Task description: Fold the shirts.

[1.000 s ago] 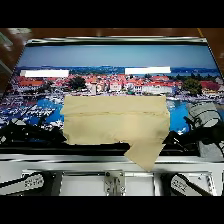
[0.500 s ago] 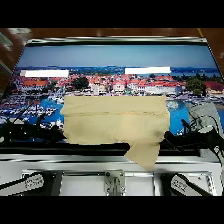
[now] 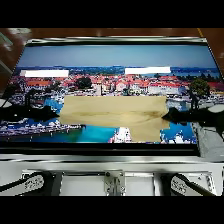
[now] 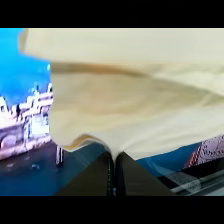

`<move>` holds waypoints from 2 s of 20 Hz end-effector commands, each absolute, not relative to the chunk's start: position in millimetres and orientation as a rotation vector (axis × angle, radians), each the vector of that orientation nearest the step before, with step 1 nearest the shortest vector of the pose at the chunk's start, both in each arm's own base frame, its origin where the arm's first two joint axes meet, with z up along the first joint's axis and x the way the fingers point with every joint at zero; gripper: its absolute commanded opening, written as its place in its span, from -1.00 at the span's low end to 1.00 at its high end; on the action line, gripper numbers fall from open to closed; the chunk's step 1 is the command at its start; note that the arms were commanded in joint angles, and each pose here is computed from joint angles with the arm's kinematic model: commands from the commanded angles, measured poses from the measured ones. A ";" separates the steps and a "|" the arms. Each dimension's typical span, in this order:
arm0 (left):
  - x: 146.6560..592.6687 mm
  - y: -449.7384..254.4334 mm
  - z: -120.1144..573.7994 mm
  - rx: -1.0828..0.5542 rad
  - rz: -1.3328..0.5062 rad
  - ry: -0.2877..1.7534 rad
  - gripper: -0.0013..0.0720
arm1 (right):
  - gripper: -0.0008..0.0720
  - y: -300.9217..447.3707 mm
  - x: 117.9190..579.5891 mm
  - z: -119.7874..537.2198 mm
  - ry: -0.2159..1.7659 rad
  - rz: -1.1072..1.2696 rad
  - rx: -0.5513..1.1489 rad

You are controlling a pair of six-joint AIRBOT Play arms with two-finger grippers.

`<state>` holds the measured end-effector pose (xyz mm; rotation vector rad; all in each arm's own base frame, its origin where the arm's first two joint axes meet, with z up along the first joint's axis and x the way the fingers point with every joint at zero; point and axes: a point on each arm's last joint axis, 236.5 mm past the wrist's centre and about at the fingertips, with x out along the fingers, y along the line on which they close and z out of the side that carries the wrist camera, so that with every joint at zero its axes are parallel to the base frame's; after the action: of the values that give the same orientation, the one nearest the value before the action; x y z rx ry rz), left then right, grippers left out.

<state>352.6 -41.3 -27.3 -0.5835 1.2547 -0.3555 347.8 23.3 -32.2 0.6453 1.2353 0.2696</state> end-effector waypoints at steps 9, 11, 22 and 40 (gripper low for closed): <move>485.2 -34.3 -49.6 -0.685 -0.241 1.206 -0.87 | -0.79 -3.6 509.3 -40.1 1.106 0.120 0.617; 483.6 -38.7 -65.5 -0.697 -0.239 1.243 -0.87 | -0.79 -6.0 520.0 -52.8 1.112 0.100 0.648; 435.5 6.4 -87.3 -0.573 -0.065 1.512 0.61 | 0.96 -34.4 487.6 -77.4 1.245 0.121 0.475; 446.0 -51.8 35.3 -0.427 -0.246 1.277 0.10 | -0.78 2.5 455.1 -117.7 1.412 0.297 0.607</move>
<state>440.5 -19.9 23.4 -0.4172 1.3141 -0.1727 448.3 -7.7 -128.8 0.6294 1.4525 0.2380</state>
